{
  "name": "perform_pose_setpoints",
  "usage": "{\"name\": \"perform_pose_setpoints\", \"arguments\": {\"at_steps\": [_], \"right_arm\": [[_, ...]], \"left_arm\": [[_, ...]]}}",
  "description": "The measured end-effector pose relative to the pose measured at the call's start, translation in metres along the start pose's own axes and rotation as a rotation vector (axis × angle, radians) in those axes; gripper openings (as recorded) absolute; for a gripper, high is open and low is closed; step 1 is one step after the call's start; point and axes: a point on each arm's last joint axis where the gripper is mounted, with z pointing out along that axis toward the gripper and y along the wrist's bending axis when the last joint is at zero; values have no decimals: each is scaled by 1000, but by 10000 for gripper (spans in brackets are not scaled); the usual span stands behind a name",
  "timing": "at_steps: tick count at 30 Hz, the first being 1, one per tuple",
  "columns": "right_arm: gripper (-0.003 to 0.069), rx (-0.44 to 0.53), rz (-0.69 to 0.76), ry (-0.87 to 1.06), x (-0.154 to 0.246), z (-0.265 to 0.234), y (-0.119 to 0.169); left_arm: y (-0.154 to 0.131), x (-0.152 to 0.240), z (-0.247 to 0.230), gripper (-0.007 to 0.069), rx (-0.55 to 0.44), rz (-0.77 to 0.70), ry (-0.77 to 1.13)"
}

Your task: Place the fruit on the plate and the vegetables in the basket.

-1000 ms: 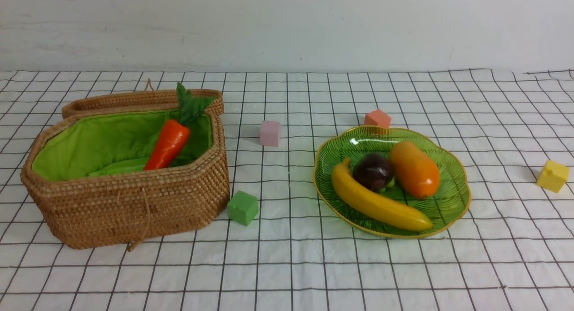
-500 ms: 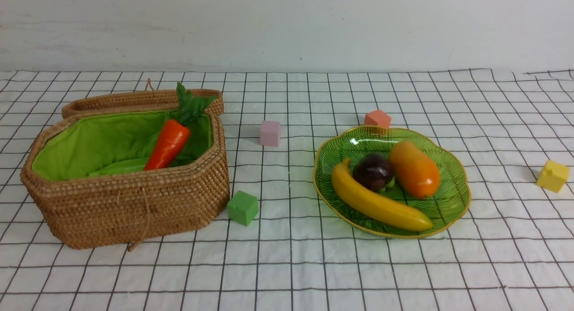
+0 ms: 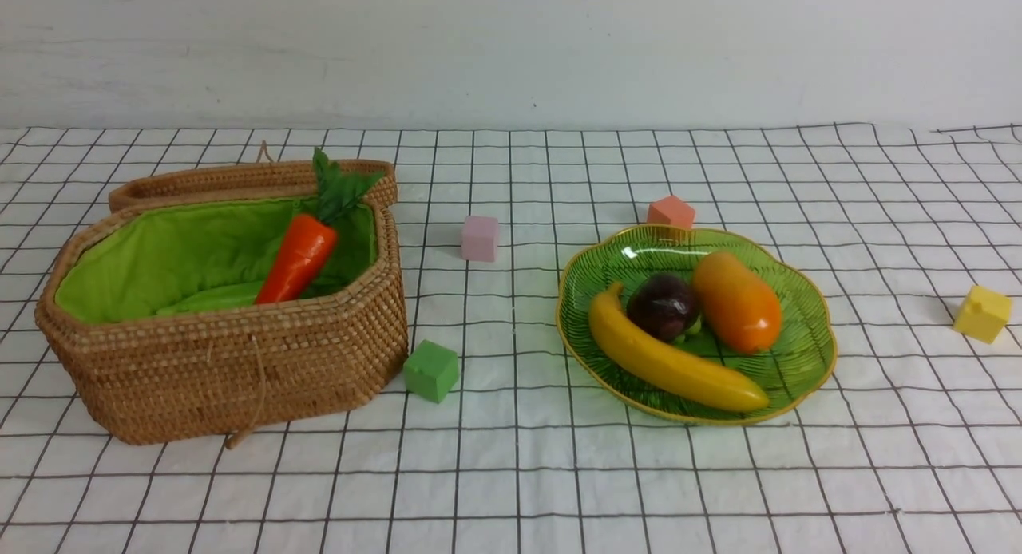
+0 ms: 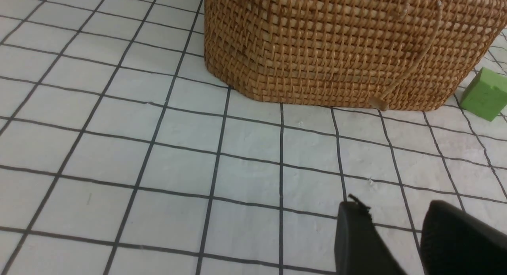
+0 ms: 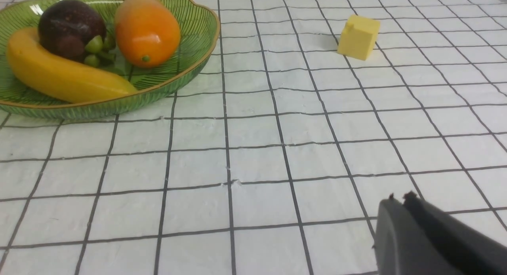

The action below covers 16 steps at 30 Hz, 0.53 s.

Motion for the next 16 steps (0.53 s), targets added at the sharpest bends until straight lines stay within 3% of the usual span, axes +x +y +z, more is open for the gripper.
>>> {"name": "perform_pose_setpoints", "arguments": {"at_steps": [16], "right_arm": [[53, 0, 1, 0, 0, 0, 0]], "left_arm": [[0, 0, 0, 239, 0, 0, 0]]}}
